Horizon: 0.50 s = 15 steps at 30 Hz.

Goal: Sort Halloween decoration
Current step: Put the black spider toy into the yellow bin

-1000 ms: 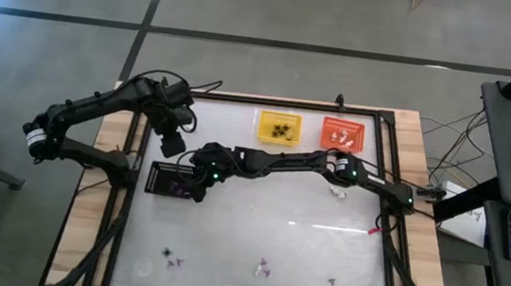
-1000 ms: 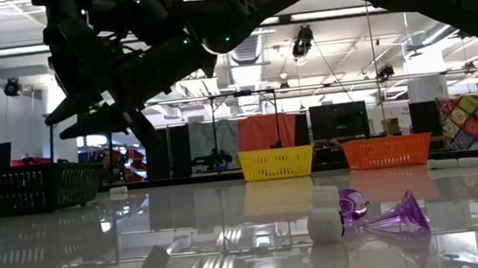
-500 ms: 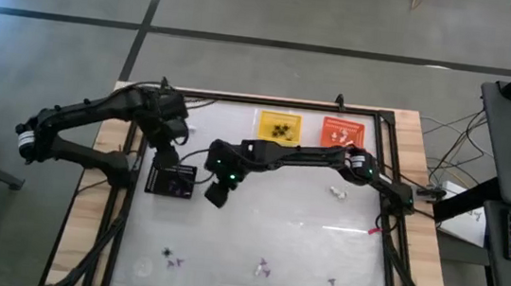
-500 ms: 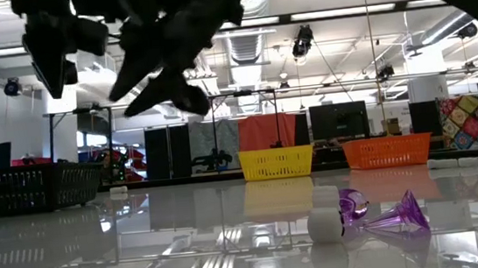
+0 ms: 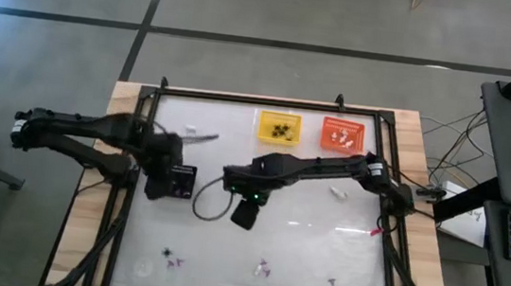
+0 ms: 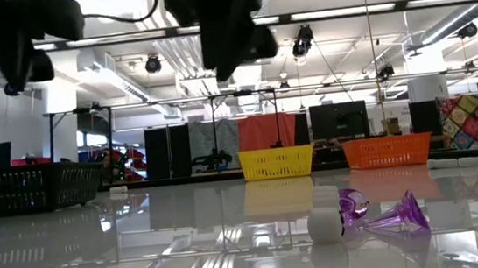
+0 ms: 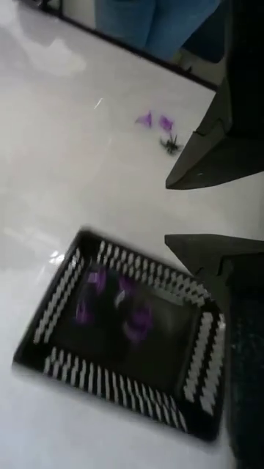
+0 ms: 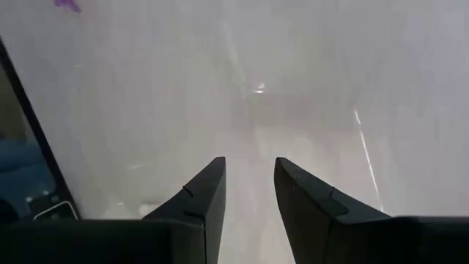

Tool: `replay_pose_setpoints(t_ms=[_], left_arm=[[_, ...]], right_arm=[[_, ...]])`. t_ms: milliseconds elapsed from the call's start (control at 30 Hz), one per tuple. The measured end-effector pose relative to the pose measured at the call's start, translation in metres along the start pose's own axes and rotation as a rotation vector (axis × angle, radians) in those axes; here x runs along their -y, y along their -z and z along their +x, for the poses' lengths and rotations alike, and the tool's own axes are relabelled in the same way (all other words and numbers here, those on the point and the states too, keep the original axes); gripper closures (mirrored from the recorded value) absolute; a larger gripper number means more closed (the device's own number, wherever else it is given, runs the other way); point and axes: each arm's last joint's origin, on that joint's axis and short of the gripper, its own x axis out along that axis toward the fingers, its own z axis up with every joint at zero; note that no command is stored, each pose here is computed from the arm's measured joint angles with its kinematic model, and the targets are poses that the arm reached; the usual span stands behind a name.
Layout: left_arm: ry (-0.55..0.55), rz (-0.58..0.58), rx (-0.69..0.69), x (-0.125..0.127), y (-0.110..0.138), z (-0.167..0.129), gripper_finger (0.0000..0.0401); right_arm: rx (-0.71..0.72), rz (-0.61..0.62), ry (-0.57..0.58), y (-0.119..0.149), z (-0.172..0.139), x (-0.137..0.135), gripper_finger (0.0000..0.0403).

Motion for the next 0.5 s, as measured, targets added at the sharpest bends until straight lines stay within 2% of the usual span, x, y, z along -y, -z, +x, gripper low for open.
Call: replay_pose_setpoints(t_ms=[333,500], left_arm=[[0.104,0.113,-0.089,0.042,0.037,0.056,0.031],[0.104,0.136,-0.13,0.054,0.052,0.077,0.031]], right_arm=[[0.062,0.072,0.094,0.028,-0.033,-0.026,0.0287],[0.129,0.097,0.126,0.041,-0.054,-0.035,0.0286]])
